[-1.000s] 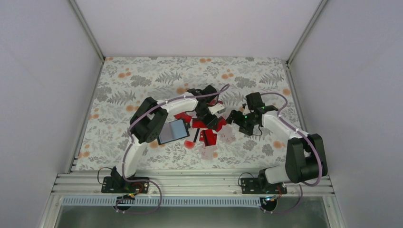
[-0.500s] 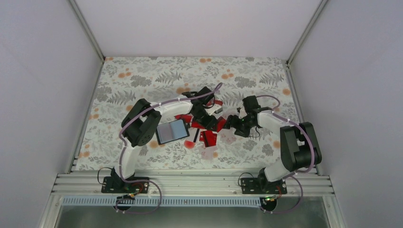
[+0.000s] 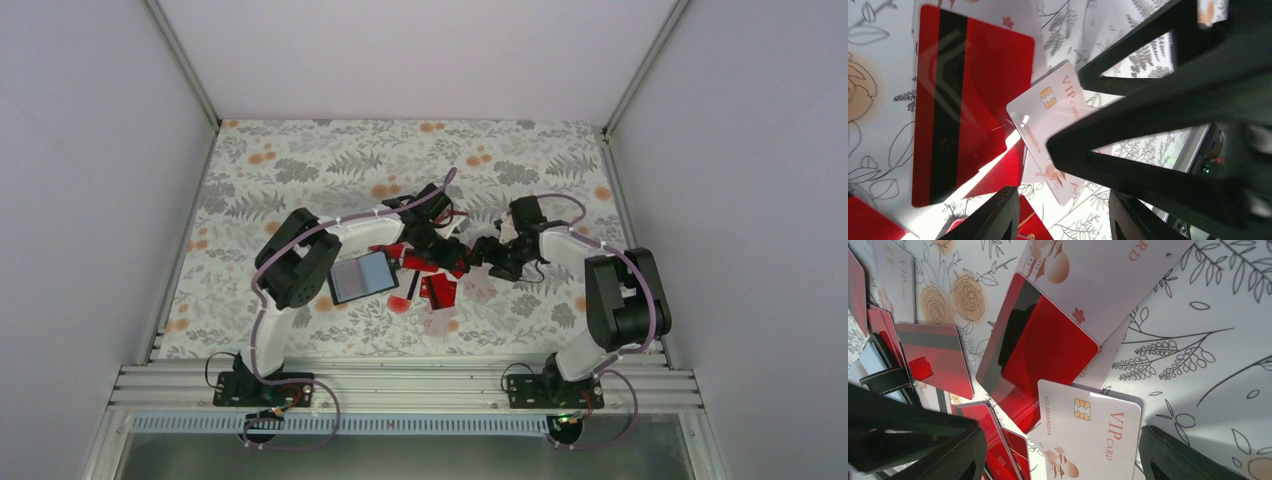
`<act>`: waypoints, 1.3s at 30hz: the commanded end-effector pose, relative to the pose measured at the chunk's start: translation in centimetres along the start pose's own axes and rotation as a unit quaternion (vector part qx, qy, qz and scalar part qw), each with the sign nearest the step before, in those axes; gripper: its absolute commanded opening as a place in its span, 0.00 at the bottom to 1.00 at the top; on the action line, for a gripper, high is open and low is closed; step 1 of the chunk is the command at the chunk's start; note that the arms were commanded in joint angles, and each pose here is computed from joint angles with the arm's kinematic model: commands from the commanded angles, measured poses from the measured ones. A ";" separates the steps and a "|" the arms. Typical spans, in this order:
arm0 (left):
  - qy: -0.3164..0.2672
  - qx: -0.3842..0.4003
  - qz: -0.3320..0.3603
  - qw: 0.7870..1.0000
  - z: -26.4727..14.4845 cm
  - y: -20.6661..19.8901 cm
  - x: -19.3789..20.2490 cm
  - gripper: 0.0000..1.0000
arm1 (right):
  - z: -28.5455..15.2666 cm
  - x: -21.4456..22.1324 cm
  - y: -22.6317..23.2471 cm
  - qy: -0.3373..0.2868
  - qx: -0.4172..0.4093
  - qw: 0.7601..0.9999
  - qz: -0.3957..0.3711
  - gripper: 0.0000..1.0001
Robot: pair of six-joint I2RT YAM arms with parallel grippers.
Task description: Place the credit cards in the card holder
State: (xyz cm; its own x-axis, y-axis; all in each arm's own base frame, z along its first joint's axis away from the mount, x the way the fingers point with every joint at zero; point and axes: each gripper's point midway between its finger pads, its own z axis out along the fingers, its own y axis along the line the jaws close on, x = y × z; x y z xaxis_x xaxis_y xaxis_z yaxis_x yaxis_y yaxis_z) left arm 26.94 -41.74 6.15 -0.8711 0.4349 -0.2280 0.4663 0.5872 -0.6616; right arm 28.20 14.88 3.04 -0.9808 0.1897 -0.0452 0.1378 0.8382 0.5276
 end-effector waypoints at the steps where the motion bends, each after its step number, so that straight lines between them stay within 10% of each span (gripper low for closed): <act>1: 0.006 0.024 -0.049 0.998 1.9 0.2 -0.3 0.48 | 1.7 2.0 -1.9 0.029 0.012 0.999 0.008 0.77; 23: 0.023 0.057 -0.106 0.992 4.8 1.4 0.9 0.54 | 3.9 6.6 -1.3 0.112 -0.079 0.990 0.040 0.68; 39: -0.022 0.083 -0.115 0.990 3.6 -0.4 -1.6 0.39 | 3.8 8.1 -2.5 0.124 -0.058 0.990 0.044 0.67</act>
State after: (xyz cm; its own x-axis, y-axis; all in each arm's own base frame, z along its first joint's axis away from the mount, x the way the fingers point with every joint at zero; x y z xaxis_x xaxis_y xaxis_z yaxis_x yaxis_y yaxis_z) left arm 24.60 -43.04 3.00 -0.9408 0.3298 0.0787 0.1429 0.5962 -0.7901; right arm 28.44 16.76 2.79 -0.9827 0.1589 -0.0955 0.0437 0.6992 0.7136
